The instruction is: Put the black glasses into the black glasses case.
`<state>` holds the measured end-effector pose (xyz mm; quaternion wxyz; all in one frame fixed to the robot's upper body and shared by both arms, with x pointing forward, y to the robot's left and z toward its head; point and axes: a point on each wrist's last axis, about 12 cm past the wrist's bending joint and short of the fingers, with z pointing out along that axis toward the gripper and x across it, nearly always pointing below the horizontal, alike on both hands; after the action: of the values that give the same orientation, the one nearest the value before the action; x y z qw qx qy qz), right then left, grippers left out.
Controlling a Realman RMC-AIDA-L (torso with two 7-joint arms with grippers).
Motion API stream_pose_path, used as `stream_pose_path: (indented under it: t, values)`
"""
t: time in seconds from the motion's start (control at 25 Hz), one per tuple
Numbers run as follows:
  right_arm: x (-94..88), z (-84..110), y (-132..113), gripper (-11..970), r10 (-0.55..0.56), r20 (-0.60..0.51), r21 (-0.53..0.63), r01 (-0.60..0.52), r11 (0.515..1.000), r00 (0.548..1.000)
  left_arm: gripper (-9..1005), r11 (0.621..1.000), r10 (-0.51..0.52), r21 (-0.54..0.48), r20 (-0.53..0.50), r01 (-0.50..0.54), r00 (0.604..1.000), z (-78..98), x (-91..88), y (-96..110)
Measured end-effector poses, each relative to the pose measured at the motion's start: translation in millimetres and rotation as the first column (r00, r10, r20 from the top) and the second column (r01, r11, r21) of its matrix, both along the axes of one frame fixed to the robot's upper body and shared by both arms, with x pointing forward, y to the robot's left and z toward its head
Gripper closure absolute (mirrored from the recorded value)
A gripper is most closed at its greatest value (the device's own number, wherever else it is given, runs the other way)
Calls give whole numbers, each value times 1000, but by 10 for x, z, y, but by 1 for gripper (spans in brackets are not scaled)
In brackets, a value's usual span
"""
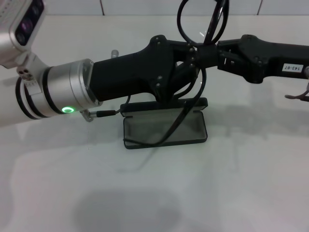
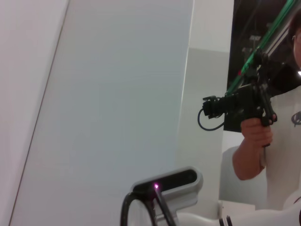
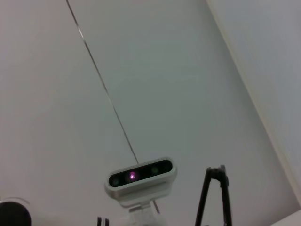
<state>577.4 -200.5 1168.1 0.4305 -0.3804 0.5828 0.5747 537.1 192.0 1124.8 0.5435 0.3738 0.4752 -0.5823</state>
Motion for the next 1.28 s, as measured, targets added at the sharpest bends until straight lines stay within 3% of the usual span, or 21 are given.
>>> stream_pose_path:
  t: [0.24, 0.48, 0.64, 0.84, 1.08, 1.28]
  values:
    - [14, 11, -22, 898, -18, 2, 11, 18, 1000, 1000, 985, 1000, 7, -25, 14, -6, 1000, 35, -9, 51]
    - [36, -11, -49, 898, -49, -2, 1, 49, 999, 999, 985, 999, 41, -34, 32, -40, 999, 154, -2, 239]
    - [50, -55, -104, 898, -93, -4, -12, 93, 996, 996, 985, 998, 57, -29, 23, -57, 998, 299, -3, 470]
    - [87, -59, -186, 898, -140, 6, -29, 141, 990, 990, 985, 1000, -14, 16, -15, 14, 1000, 418, -95, 734]
    - [141, -28, -374, 898, -227, 16, -17, 227, 974, 974, 985, 997, -28, 62, -97, 34, 995, 382, -263, 1039]
    - [173, -7, -489, 897, -280, 19, -7, 280, 960, 960, 985, 994, -34, 101, -138, 48, 990, 263, -414, 1101]
